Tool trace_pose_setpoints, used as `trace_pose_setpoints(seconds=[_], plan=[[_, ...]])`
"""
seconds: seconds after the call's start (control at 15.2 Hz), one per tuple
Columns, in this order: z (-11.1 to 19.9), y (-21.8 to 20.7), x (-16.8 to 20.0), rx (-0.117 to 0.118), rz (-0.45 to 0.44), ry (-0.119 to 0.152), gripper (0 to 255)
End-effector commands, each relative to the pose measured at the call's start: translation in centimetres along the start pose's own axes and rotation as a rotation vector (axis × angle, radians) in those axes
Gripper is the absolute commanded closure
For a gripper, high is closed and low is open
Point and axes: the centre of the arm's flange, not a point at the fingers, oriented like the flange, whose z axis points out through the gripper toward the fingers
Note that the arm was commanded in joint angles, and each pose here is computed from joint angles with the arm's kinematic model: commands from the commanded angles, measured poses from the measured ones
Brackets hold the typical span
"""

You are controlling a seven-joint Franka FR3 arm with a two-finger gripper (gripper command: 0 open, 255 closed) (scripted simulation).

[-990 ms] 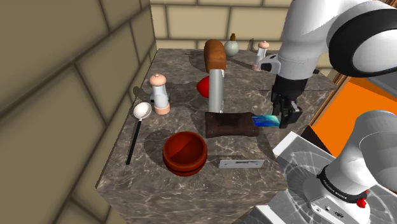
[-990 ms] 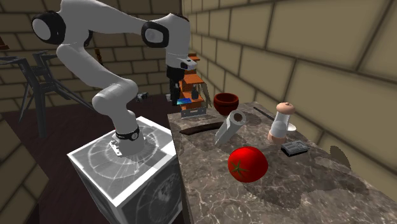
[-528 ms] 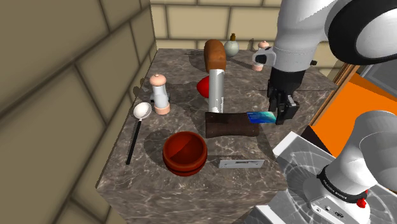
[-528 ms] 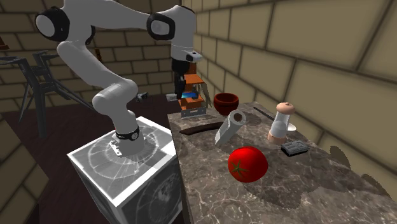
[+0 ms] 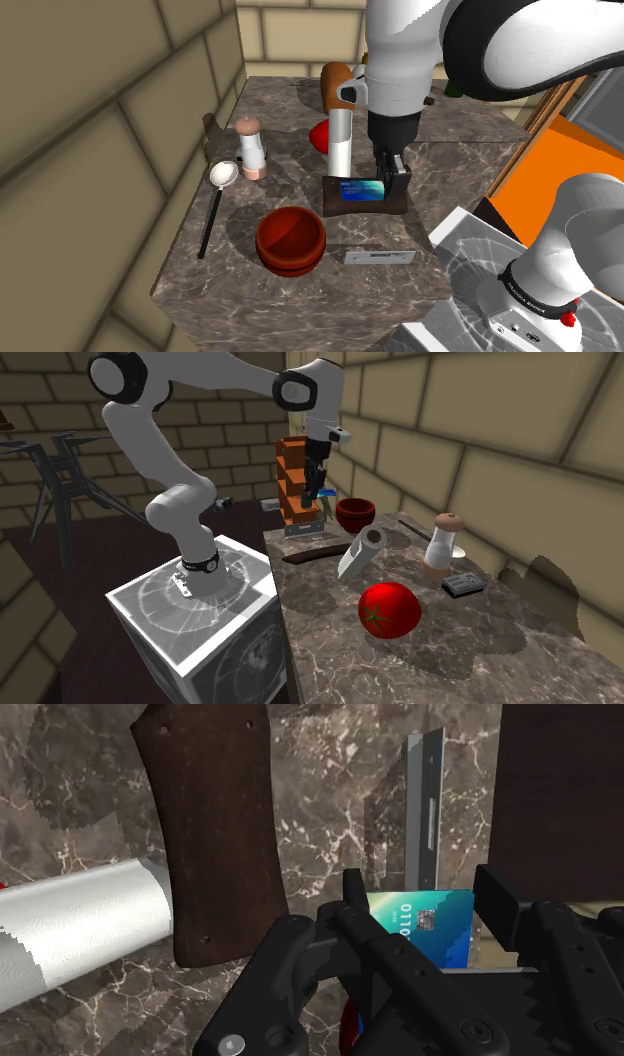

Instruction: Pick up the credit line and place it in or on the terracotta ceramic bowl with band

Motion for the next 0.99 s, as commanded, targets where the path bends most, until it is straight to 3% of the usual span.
trace_pose_setpoints(seconds=[0.0, 0.59, 0.92], plan=[[-0.4, -0.9, 2.6, 0.001, 0.000, 0.000, 255], [-2.5, -3.9, 13.7, 0.001, 0.000, 0.000, 255], [0.1, -3.8, 14.1, 0.001, 0.000, 0.000, 255]])
